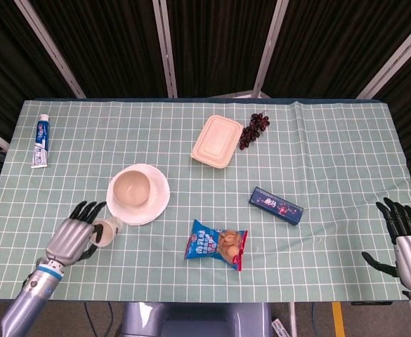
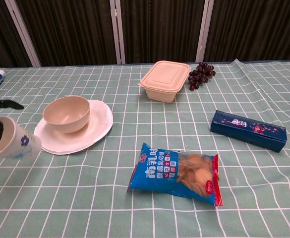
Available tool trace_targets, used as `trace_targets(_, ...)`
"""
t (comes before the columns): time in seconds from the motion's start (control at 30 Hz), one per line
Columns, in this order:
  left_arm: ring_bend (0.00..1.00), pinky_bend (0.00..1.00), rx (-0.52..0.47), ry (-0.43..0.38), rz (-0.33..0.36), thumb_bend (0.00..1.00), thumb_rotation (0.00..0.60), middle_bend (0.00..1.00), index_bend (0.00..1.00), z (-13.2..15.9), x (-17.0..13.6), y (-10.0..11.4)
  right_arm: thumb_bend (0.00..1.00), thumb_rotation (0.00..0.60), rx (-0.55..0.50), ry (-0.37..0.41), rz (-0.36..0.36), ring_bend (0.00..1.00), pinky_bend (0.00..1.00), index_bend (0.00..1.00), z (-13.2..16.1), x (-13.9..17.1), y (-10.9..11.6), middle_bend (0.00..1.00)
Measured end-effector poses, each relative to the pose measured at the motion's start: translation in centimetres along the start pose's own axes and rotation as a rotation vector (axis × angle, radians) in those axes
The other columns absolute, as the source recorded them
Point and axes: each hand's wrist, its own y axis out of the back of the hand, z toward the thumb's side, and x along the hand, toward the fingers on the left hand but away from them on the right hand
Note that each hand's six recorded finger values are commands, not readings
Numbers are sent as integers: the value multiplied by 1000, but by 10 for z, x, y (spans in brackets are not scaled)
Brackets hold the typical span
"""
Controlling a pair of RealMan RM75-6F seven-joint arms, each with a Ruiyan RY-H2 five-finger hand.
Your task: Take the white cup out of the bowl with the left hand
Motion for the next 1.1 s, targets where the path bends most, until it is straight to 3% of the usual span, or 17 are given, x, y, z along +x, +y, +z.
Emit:
trace_targets(0.13, 0, 0, 8, -11, -70, 571, 600, 0, 637, -3, -19, -14, 60, 600, 0, 5, -3, 0, 0, 0, 1, 0, 0, 0)
trace_targets(0.37, 0, 0, 7, 6, -148, 572, 600, 0, 614, -11, -18, -28, 61, 600, 2, 5, -5, 0, 0, 0, 1, 0, 0, 0)
trace_targets(0.63, 0, 0, 17, 9, -185, 571, 600, 0, 577, -9, -10, -29, 61, 600, 3, 5, -4, 0, 0, 0, 1, 0, -1, 0)
trace_targets(0.9, 0, 0, 35, 13, -185, 507, 600, 0, 341, -5, -9, -27, 61, 600, -1, 4, -8, 0, 0, 0, 0, 0, 0, 0)
trace_targets(1.1, 0, 0, 37, 19, -183, 486, 600, 0, 295, -7, -12, -24, 61, 600, 1, 7, -6, 0, 0, 0, 1, 0, 0, 0)
